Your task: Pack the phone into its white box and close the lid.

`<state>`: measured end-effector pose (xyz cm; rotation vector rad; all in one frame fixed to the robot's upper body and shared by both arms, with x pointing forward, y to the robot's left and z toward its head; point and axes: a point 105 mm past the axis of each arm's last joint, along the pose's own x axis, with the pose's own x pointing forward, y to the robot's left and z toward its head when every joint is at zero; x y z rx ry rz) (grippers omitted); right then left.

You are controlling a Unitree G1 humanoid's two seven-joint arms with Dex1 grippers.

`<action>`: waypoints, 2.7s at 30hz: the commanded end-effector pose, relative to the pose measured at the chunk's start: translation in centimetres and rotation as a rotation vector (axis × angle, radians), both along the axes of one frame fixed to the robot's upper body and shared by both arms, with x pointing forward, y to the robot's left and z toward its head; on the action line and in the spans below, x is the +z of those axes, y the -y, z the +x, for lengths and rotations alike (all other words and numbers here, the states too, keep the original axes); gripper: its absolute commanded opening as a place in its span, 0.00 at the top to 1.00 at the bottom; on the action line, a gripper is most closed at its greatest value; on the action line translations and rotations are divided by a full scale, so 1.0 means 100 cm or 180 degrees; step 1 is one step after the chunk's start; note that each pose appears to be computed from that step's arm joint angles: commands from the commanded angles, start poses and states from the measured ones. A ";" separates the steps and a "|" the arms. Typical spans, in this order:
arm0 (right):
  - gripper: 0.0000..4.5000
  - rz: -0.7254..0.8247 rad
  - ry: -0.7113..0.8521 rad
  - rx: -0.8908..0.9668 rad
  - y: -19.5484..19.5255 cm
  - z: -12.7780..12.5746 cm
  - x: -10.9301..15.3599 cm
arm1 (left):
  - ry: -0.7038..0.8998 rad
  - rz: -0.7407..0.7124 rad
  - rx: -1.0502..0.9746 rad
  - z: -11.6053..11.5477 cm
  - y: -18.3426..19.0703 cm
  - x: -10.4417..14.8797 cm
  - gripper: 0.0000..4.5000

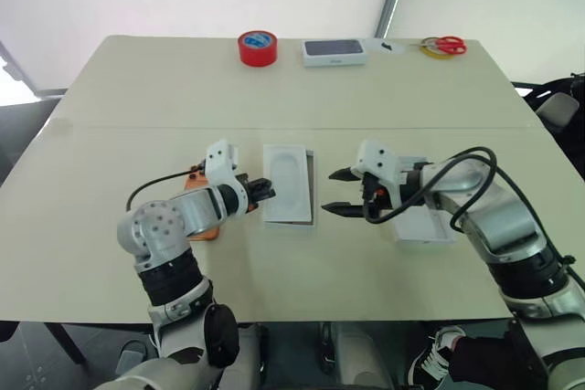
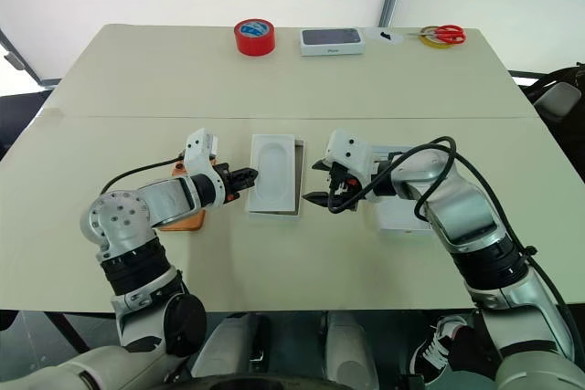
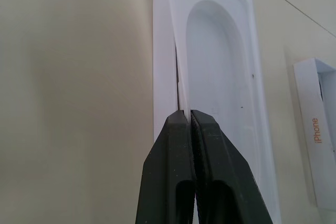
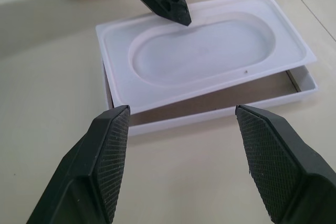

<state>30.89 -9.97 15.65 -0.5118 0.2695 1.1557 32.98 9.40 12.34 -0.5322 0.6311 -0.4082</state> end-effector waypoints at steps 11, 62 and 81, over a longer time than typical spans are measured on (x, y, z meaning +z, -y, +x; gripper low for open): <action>0.24 0.0091 0.0146 -0.0097 0.002 0.005 0.007 | 0.0435 0.0022 -0.0254 -0.003 0.001 0.029 0.27; 0.99 -0.0762 0.0043 0.0240 -0.089 0.023 -0.043 | 0.2137 0.1650 -0.1047 -0.080 -0.105 0.026 0.25; 1.00 -0.0228 0.0508 0.0148 -0.148 0.027 0.004 | 0.0501 0.1155 0.0537 -0.053 -0.180 0.003 0.01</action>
